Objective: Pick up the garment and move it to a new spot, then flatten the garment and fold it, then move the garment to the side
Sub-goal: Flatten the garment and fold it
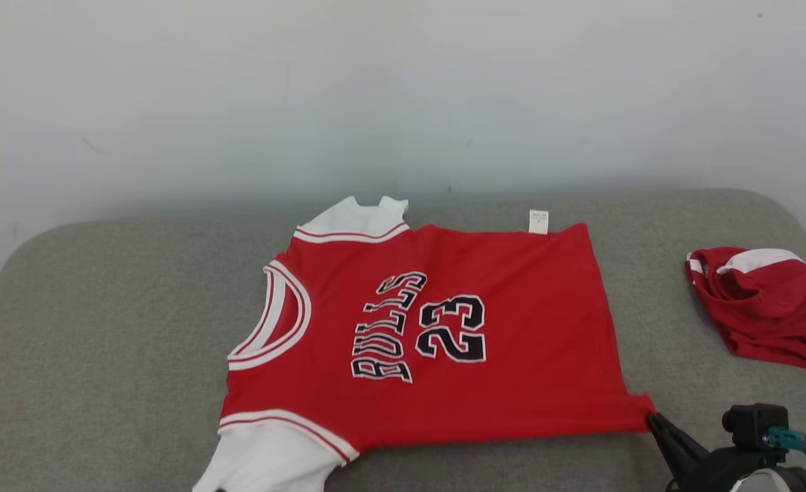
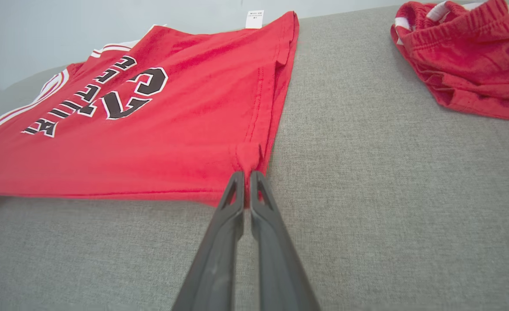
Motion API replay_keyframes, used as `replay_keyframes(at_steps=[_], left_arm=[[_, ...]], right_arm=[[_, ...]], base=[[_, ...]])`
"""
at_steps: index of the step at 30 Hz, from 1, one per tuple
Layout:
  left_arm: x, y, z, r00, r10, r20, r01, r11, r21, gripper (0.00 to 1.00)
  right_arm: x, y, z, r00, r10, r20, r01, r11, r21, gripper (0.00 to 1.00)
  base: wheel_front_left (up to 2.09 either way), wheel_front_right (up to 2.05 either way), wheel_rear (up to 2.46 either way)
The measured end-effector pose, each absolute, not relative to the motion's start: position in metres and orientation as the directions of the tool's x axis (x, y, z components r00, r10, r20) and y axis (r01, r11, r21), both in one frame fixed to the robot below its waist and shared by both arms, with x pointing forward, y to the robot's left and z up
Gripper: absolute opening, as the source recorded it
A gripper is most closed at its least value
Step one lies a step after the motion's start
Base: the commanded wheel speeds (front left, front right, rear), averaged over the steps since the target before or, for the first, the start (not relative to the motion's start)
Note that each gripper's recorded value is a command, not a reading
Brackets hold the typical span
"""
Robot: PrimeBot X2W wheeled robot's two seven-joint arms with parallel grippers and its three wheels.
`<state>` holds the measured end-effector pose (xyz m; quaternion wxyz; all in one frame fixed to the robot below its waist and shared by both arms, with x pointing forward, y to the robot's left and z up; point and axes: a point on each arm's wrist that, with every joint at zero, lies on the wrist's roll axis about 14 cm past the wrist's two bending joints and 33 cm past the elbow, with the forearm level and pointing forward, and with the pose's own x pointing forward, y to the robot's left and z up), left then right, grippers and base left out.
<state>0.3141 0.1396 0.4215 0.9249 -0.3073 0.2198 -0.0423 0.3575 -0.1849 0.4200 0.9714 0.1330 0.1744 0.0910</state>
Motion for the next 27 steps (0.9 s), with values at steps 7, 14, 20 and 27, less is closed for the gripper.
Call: replay_keyframes(at_steps=[7, 14, 20, 27], left_arm=[[0.283, 0.135, 0.417, 0.899, -0.203, -0.387, -0.085, 0.788, -0.610, 0.00], [0.275, 0.131, 0.416, 0.894, -0.203, -0.400, -0.085, 0.799, -0.596, 0.00], [0.273, 0.125, 0.412, 0.884, -0.214, -0.415, -0.088, 0.797, -0.598, 0.00], [0.267, 0.119, 0.405, 0.864, -0.231, -0.448, -0.098, 0.795, -0.598, 0.00]], right_arm=[[0.344, -0.182, 0.416, 0.920, 0.231, -0.318, -0.138, 0.948, 0.289, 0.00], [0.338, -0.185, 0.413, 0.920, 0.224, -0.322, -0.130, 0.949, 0.288, 0.00], [0.337, -0.189, 0.411, 0.918, 0.208, -0.337, -0.115, 0.954, 0.275, 0.00], [0.336, -0.193, 0.407, 0.913, 0.198, -0.357, -0.104, 0.959, 0.265, 0.00]], base=[[0.00, 0.00, 0.00], [0.00, 0.00, 0.00], [0.00, 0.00, 0.00], [0.00, 0.00, 0.00]])
